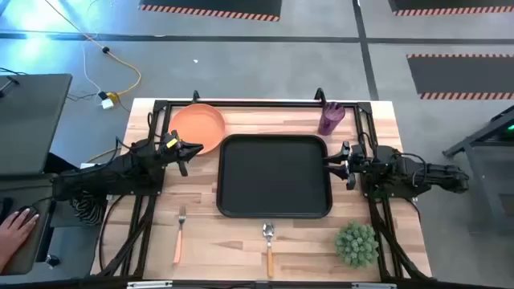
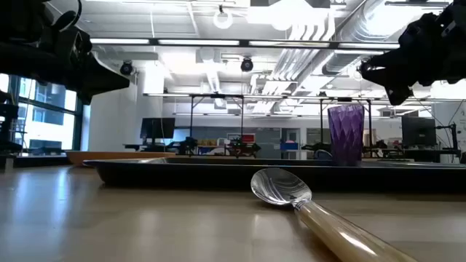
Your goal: Pick and place plate/cup/fork/spoon on tray
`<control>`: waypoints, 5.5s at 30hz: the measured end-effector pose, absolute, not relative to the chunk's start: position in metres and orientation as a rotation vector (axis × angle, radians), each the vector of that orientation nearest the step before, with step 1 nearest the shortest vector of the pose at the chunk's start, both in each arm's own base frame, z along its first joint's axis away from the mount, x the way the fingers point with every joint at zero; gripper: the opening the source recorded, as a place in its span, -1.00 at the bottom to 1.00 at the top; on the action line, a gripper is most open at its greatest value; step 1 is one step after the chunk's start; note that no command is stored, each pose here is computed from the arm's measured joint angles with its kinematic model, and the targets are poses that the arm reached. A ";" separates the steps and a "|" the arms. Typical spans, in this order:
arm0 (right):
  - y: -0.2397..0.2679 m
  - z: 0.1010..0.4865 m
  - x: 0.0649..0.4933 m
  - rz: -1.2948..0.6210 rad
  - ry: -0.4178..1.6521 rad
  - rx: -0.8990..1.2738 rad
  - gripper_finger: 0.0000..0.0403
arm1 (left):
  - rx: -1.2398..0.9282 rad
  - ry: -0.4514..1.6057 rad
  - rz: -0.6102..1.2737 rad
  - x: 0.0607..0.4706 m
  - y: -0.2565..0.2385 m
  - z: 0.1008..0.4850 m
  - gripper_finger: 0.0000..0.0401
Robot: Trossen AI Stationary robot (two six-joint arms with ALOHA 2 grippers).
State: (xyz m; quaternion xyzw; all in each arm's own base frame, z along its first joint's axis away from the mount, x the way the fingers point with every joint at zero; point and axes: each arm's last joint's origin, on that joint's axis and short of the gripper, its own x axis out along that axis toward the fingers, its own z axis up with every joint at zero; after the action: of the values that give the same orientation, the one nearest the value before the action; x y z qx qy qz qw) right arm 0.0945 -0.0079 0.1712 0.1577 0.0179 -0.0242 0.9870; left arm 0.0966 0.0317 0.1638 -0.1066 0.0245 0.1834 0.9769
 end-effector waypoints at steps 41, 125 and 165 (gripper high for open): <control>-0.008 0.171 0.095 -0.049 0.036 0.317 -0.24 | -0.215 0.049 0.370 0.097 0.032 0.164 -0.88; -0.008 0.171 0.095 -0.049 0.037 0.317 -0.24 | -0.493 -0.004 0.377 0.097 0.032 0.164 -0.88; -0.008 0.171 0.095 -0.049 0.036 0.317 -0.24 | -0.594 -0.076 0.472 0.096 0.035 0.166 -0.46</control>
State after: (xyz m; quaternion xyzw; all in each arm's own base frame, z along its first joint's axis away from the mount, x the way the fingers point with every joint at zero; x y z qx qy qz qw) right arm 0.0945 -0.0079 0.1712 0.1579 0.0179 -0.0241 0.9870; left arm 0.0955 0.0345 0.1659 -0.2901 -0.0370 0.2305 0.9281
